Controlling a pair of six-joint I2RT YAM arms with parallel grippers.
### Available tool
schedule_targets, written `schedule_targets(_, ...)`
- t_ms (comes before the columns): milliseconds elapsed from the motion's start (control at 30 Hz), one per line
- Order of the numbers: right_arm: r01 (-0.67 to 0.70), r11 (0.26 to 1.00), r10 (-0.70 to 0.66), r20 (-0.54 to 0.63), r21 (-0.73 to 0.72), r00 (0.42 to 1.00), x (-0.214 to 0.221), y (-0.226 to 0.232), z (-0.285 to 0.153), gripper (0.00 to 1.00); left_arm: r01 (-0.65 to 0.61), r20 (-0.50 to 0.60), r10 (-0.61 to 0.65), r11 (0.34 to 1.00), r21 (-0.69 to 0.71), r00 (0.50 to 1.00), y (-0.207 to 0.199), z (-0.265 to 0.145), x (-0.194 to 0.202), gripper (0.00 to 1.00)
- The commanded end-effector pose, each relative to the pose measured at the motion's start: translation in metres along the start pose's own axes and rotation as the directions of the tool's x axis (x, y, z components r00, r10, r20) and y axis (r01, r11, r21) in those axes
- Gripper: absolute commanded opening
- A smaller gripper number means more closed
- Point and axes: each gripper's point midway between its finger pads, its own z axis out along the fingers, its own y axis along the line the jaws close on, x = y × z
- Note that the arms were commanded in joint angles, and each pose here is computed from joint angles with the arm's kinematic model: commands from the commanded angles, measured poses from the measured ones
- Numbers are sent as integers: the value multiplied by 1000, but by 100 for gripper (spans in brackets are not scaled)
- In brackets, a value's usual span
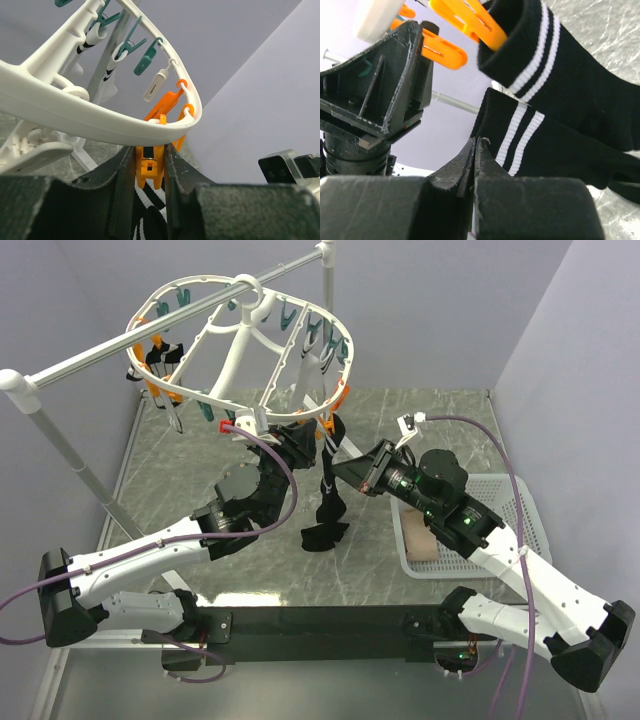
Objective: Clip the socks to the hanger
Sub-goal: Clamp the sock onto the hanger.
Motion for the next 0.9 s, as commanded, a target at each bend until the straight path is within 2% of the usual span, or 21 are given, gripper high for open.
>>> schedule_targets(0,15,995,-6,86,-101,996,-27,37,-1,0,0,-23,1,999,41,1000,-12,-3,1,21)
schedule_targets(300,22,995,-8,143,-93,990,-39,37,2,0,-53,-33,53,999,9,998,-8,1,9,21)
schedule_targets(867,42,994,-27,147,-101,989,-46,44,20,0,-87,-33,88,996,24,996,-10,2,11,20)
